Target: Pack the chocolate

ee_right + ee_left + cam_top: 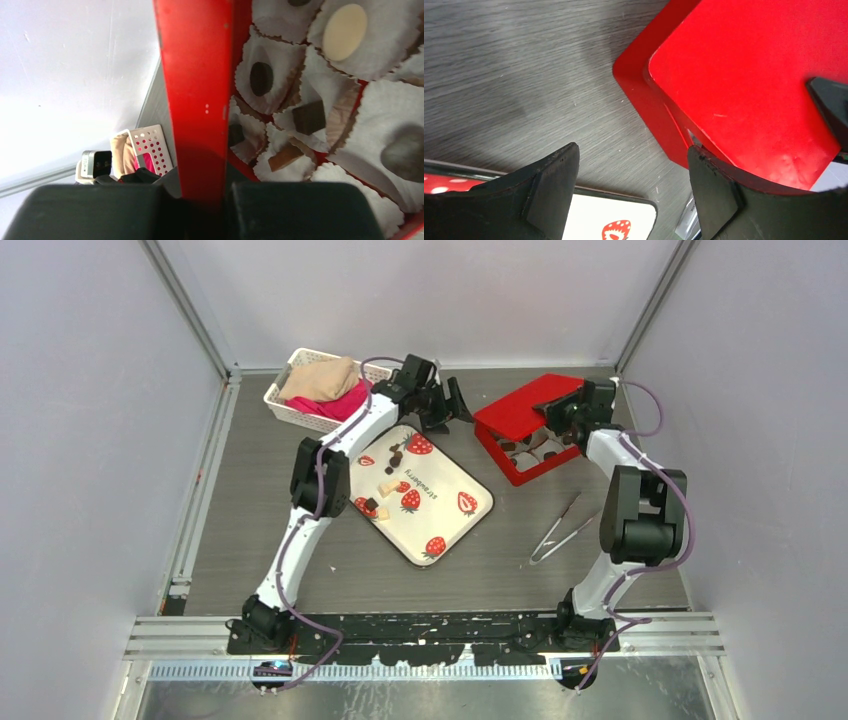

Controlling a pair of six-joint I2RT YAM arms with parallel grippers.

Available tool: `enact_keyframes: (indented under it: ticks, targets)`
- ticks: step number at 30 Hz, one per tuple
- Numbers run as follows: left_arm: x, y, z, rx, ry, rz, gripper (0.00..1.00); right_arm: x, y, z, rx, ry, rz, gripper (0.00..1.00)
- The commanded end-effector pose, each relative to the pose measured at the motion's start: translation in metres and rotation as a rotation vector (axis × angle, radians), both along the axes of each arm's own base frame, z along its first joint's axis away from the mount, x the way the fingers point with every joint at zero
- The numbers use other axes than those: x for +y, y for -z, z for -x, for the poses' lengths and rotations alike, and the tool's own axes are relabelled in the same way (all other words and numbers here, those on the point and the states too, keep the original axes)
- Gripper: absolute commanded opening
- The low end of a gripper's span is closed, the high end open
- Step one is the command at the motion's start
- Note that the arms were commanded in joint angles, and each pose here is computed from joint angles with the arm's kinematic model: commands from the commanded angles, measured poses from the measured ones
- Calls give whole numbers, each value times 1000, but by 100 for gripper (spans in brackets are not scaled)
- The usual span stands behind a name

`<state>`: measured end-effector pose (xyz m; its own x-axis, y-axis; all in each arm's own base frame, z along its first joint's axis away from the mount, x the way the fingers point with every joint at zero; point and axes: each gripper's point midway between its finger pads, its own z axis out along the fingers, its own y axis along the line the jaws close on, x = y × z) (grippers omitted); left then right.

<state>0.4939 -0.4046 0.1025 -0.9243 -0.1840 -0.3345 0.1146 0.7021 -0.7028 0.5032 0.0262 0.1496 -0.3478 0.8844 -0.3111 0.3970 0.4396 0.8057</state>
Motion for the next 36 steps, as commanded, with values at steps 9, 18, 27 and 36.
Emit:
enact_keyframes:
  ticks: [9,18,27,36]
  targets:
    - [-40,-39,-10,-85,6,150,79,-19,-1,28,-38,45,-7,1]
    - [-60,-16,1,-39,17,158,78,-31,20,46,19,74,-17,8]
    - [-70,-1,11,-11,35,149,76,-49,32,72,89,135,-18,35]
    - [-74,8,22,17,59,137,75,-65,30,97,178,213,55,62]
